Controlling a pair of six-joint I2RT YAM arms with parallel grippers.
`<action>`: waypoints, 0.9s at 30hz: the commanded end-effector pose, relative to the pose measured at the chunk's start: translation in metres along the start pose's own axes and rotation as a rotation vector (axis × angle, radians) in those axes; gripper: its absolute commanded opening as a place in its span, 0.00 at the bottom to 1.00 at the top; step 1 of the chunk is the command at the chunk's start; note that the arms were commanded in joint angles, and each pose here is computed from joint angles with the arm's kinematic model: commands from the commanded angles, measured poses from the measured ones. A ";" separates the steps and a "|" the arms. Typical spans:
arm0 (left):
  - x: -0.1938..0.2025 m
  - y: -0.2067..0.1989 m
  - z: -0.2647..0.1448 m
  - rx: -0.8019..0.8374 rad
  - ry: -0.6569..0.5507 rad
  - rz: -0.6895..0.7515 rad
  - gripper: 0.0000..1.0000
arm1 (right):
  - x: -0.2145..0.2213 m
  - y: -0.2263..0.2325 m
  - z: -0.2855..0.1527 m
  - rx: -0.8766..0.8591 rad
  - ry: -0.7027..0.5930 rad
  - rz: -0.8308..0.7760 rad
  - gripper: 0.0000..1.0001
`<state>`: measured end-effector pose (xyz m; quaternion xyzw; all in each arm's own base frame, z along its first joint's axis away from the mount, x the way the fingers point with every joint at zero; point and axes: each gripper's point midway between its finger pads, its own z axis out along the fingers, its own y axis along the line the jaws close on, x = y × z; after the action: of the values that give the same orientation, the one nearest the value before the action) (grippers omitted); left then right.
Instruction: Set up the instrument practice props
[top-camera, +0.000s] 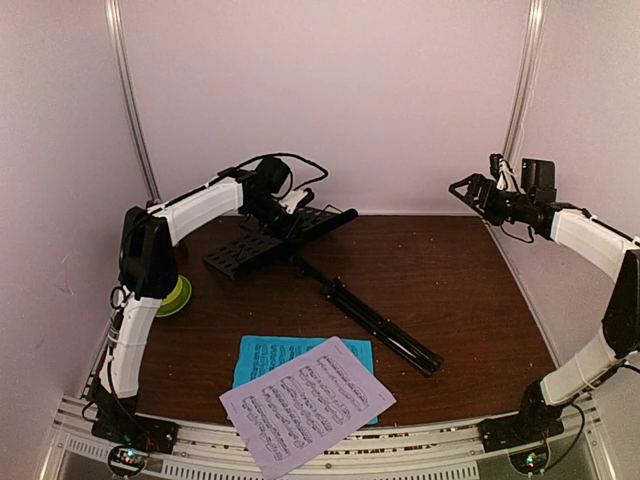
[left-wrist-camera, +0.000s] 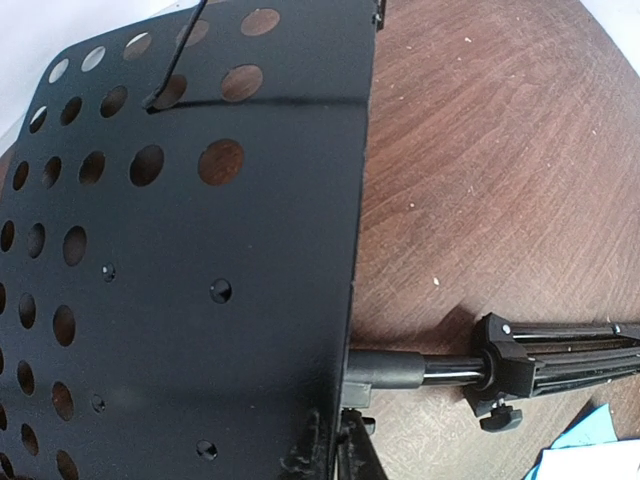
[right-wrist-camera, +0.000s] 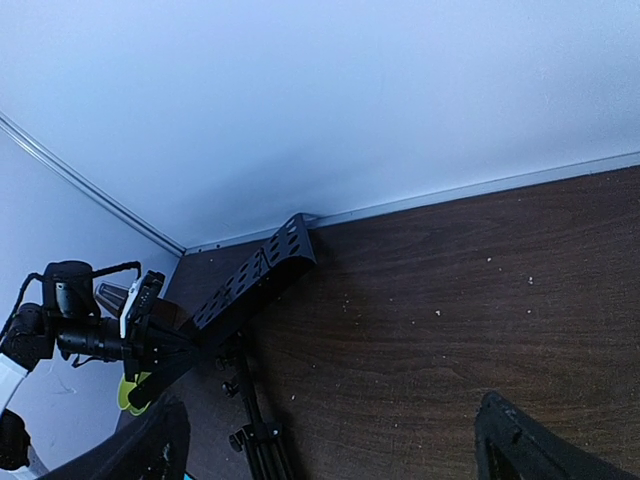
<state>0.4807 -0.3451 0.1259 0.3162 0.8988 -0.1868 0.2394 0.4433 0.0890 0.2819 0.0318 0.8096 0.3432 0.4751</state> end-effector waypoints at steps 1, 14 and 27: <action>-0.015 -0.001 -0.002 0.002 -0.046 0.018 0.04 | -0.001 0.004 -0.001 -0.025 0.008 -0.003 1.00; 0.008 0.000 0.022 0.025 0.021 -0.026 0.11 | 0.003 0.004 -0.003 -0.021 0.019 -0.008 1.00; -0.028 -0.001 -0.020 -0.028 -0.089 0.024 0.00 | 0.000 0.005 -0.007 -0.010 0.003 -0.010 1.00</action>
<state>0.4799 -0.3496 0.1125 0.3221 0.8976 -0.1961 0.2284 0.4393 0.0919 0.2770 0.0282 0.8152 0.3486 0.4617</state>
